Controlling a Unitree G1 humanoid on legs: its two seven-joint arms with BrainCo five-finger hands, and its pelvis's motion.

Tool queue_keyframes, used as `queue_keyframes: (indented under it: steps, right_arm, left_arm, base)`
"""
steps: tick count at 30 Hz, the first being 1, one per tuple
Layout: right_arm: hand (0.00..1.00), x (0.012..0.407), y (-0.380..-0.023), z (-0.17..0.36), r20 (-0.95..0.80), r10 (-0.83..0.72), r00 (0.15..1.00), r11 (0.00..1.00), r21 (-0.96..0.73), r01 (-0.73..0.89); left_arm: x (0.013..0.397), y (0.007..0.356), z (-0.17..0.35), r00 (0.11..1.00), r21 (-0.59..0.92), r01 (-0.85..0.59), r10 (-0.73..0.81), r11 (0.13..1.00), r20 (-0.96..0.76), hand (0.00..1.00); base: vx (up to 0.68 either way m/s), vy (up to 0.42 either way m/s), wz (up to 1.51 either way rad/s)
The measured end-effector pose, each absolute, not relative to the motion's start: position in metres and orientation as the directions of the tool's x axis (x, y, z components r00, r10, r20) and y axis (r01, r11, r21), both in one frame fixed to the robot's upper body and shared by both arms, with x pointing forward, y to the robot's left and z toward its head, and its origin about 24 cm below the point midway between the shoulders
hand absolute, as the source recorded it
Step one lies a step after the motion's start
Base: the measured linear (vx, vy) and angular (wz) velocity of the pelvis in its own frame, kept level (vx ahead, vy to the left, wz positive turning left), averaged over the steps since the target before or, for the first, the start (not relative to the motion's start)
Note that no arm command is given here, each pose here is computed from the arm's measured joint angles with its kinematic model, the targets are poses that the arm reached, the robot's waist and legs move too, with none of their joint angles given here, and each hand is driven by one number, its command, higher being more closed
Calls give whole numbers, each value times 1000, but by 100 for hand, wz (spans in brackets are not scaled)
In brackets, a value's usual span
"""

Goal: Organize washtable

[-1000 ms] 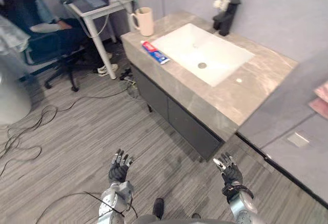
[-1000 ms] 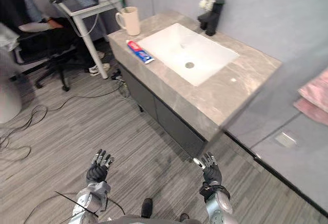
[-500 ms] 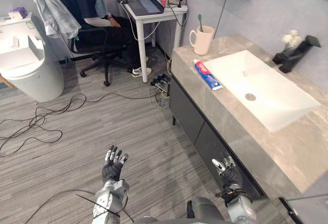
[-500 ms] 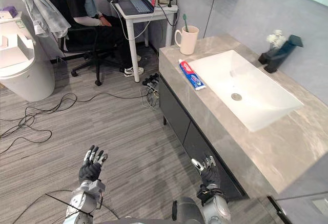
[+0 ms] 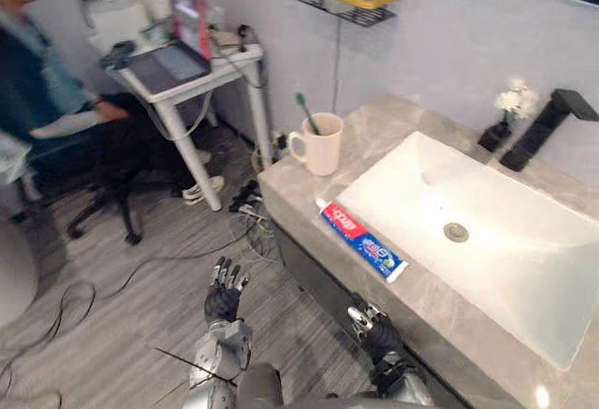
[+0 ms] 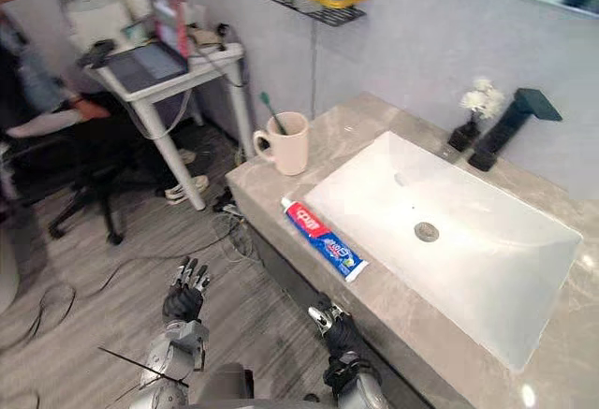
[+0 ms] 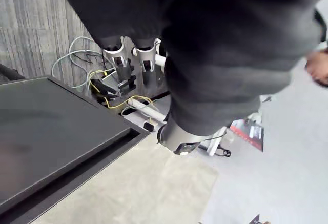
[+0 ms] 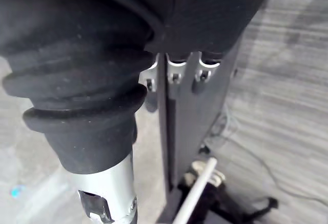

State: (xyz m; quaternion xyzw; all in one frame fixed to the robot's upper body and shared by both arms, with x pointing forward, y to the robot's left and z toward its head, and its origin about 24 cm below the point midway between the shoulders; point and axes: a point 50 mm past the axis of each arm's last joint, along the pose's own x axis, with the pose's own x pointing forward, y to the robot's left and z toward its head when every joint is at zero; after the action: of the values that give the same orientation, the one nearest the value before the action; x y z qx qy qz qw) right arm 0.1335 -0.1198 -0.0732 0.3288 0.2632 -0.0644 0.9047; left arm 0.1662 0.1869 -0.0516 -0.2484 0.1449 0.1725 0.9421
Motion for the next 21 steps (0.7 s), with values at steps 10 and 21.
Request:
queue_keyframes:
  steps: [10, 21]
  right_arm:
    - [0, 142, -197, -84, -523, -291, 801, 709, 445, 547]
    - [0, 158, -190, -63, -420, -295, 858, 708, 508, 491]
  left_arm:
    - [170, 215, -44, 890, -371, -439, 341, 818, -301, 0]
    - [183, 191, -28, 939, -443, -338, 266, 830, -219, 0]
  base:
    - [41, 543, -89]
    - [-123, 126, -106]
